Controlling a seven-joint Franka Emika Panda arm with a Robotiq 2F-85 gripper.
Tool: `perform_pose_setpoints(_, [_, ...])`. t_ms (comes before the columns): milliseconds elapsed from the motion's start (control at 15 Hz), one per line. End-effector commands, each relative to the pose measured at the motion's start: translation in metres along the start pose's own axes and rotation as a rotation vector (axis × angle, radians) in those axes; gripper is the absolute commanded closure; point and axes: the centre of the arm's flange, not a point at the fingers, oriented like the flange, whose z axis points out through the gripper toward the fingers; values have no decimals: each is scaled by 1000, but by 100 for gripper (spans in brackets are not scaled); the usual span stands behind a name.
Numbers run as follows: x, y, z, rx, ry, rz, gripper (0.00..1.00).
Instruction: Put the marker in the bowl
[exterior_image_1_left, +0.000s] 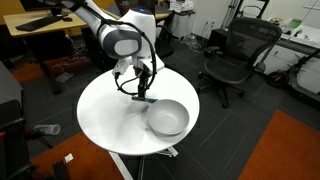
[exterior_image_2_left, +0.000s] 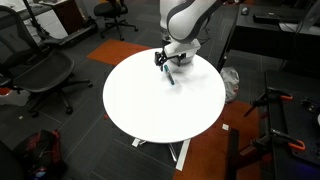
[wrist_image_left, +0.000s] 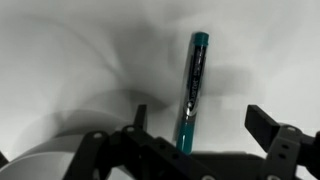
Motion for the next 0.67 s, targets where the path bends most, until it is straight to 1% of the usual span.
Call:
perform_pose_setpoints(0, [13,-6,8,8,15,18,0])
perform_pose_setpoints(600, [22,-9,28,0,6,13,0])
